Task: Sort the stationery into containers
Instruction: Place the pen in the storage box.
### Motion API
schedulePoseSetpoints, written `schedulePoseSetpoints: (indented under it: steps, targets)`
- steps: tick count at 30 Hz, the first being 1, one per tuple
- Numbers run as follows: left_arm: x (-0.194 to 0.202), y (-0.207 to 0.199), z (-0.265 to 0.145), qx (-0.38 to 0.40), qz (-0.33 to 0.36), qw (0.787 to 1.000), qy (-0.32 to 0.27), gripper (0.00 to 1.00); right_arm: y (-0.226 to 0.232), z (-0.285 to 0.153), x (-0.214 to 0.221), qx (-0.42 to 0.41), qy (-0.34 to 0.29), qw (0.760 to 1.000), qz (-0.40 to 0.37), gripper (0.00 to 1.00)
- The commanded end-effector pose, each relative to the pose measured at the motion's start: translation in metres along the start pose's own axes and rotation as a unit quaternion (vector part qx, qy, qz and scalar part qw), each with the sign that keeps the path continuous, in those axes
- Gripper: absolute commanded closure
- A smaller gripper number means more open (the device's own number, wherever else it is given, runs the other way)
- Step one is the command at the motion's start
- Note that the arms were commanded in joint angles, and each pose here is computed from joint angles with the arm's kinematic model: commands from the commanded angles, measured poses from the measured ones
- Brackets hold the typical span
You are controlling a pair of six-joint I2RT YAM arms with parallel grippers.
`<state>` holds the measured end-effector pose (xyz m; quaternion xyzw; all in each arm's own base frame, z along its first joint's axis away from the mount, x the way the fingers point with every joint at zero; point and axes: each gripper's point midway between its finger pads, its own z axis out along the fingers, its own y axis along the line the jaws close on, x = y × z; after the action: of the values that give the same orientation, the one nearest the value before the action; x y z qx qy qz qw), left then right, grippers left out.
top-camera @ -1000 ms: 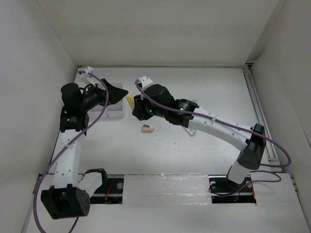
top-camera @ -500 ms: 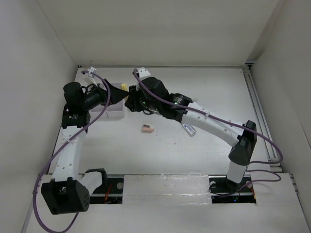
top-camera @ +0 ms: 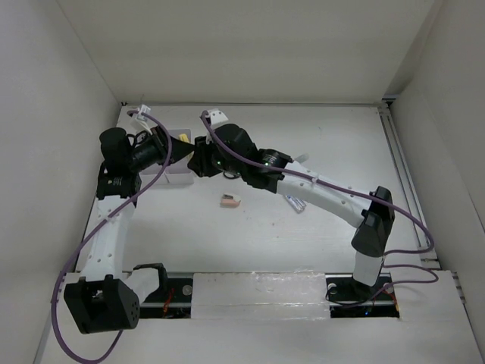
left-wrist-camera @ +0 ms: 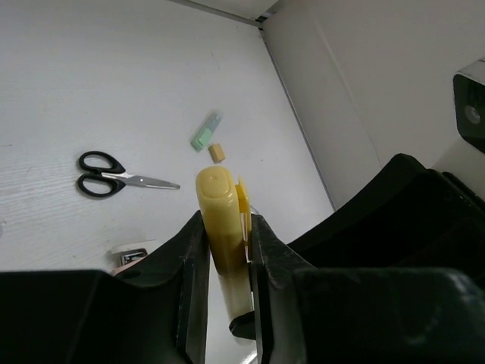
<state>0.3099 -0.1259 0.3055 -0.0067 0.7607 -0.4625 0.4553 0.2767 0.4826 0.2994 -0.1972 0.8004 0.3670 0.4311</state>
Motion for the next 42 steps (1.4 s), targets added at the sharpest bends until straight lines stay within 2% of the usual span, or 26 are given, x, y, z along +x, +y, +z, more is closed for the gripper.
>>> schedulePoseSetpoints:
  steps: [1, 2, 5, 9, 10, 12, 13, 16, 17, 19, 20, 22, 24, 26, 27, 31, 40, 42]
  targets:
    - [-0.016, 0.006, 0.001, -0.019, 0.022, 0.999, -0.026, 1.0, 0.041, -0.01, -0.023, -0.076, -0.045, 0.996, 0.007, 0.7]
    - [-0.019, 0.005, 0.001, -0.023, 0.026, 0.999, -0.029, 1.0, 0.041, -0.009, -0.018, -0.081, -0.037, 0.996, 0.007, 0.01]
    - [-0.031, 0.023, 0.0, -0.082, 0.031, 0.995, -0.045, 1.0, 0.022, -0.016, -0.014, -0.061, -0.035, 0.997, 0.004, 0.0]
    - [-0.071, 0.046, -0.015, -0.191, 0.062, 0.973, -0.115, 1.0, -0.017, -0.044, -0.009, -0.005, -0.058, 0.998, -0.001, 0.0]
    - [-0.087, 0.062, -0.023, -0.244, 0.062, 0.956, -0.149, 1.0, -0.022, -0.051, -0.008, 0.003, -0.063, 0.998, 0.0, 0.0]
    - [-0.107, 0.073, -0.036, -0.297, 0.059, 0.934, -0.191, 1.0, -0.04, -0.072, -0.008, 0.021, -0.073, 0.997, -0.003, 0.0]
    - [-0.118, 0.093, -0.05, -0.356, 0.046, 0.906, -0.226, 1.0, -0.042, -0.079, -0.006, 0.021, -0.074, 0.997, -0.007, 0.0]
    - [-0.132, 0.117, -0.064, -0.415, -0.002, 0.865, -0.283, 1.0, -0.058, -0.106, -0.002, 0.032, -0.084, 0.996, -0.008, 0.0]
    - [-0.136, 0.134, -0.074, -0.456, -0.02, 0.834, -0.309, 1.0, -0.059, -0.113, 0.001, 0.032, -0.085, 0.996, -0.008, 0.0]
    - [-0.134, 0.153, -0.084, -0.492, -0.062, 0.799, -0.34, 1.0, -0.076, -0.131, 0.004, 0.046, -0.095, 0.994, -0.008, 0.0]
    - [-0.133, 0.165, -0.093, -0.519, -0.071, 0.774, -0.356, 1.0, -0.078, -0.137, 0.007, 0.045, -0.097, 0.994, -0.008, 0.0]
    - [-0.125, 0.184, -0.091, -0.54, -0.084, 0.757, -0.358, 1.0, -0.089, -0.15, 0.006, 0.062, -0.111, 0.992, -0.004, 0.0]
    - [-0.122, 0.199, -0.097, -0.563, -0.098, 0.73, -0.376, 1.0, -0.093, -0.167, 0.009, 0.061, -0.125, 0.99, -0.012, 0.0]
    - [-0.114, 0.214, -0.091, -0.571, -0.102, 0.72, -0.38, 1.0, -0.097, -0.18, 0.012, 0.058, -0.132, 0.989, -0.015, 0.0]
    - [-0.112, 0.217, -0.093, -0.58, -0.102, 0.707, -0.391, 1.0, -0.096, -0.184, 0.009, 0.055, -0.138, 0.989, -0.014, 0.0]
    - [-0.1, 0.234, -0.086, -0.598, -0.116, 0.687, -0.396, 1.0, -0.097, -0.187, 0.019, 0.043, -0.129, 0.991, -0.02, 0.0]
    - [-0.104, 0.242, -0.08, -0.583, -0.122, 0.685, -0.42, 1.0, -0.098, -0.185, 0.023, 0.033, -0.12, 0.992, -0.02, 0.0]
    - [-0.098, 0.25, -0.075, -0.588, -0.123, 0.688, -0.408, 1.0, -0.099, -0.179, 0.025, 0.036, -0.115, 0.993, -0.02, 0.0]
